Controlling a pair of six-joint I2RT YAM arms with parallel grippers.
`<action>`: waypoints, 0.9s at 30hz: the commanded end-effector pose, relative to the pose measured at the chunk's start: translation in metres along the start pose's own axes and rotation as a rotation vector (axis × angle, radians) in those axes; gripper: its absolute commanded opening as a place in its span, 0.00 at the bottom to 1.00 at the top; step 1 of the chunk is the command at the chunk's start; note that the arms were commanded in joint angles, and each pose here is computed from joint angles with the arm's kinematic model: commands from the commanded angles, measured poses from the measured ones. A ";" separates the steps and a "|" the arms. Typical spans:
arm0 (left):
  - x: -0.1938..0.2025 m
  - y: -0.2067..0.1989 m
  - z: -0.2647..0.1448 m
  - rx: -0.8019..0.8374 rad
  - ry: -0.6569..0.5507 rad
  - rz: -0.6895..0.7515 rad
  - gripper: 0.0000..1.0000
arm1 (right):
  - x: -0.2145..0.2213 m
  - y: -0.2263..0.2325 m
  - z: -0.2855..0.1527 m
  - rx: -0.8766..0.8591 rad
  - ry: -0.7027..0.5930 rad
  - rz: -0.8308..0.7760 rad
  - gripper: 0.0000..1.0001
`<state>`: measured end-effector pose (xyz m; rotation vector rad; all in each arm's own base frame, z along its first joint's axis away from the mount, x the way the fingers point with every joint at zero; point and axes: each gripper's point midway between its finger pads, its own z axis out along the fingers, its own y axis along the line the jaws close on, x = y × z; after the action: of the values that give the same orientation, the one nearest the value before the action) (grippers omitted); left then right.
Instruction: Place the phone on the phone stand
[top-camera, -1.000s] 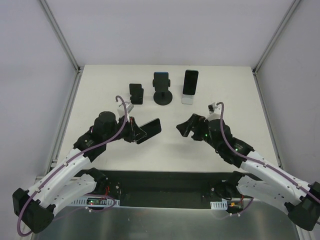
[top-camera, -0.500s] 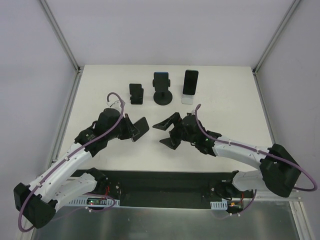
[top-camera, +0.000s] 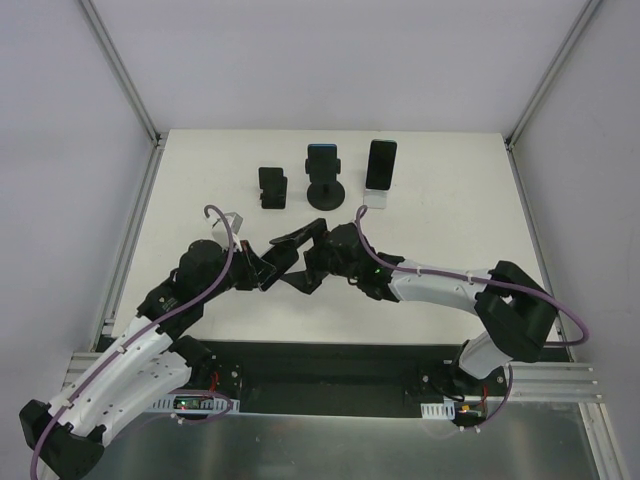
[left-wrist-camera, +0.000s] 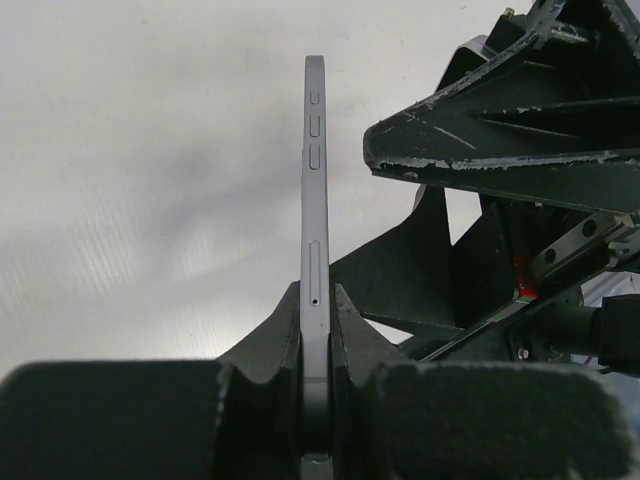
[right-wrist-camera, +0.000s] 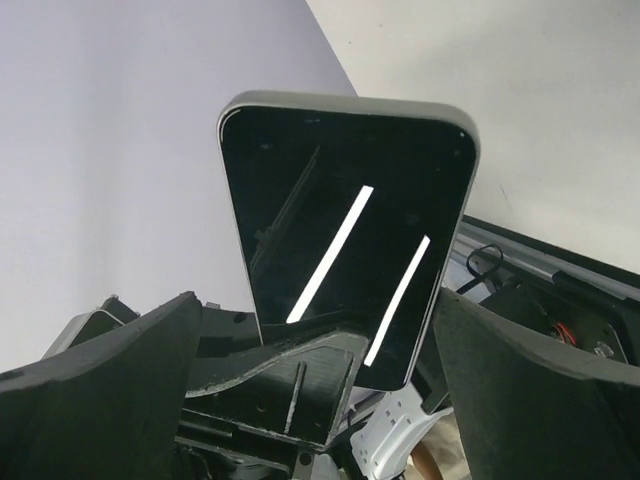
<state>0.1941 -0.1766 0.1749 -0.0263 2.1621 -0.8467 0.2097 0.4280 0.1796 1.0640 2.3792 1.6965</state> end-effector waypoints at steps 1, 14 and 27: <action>-0.022 -0.021 -0.003 0.115 -0.109 0.062 0.00 | 0.011 0.019 -0.004 -0.033 0.024 0.032 0.98; -0.030 -0.080 -0.031 0.435 -0.144 -0.106 0.00 | -0.013 0.017 -0.070 -0.381 0.018 -0.725 0.99; -0.025 -0.107 -0.046 0.675 -0.164 -0.147 0.00 | 0.026 0.050 -0.130 -0.747 0.103 -0.996 0.41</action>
<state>0.1620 -0.2240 0.2343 0.0071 1.8276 -1.4604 0.1853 0.3518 0.2222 -0.0817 1.8568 1.7622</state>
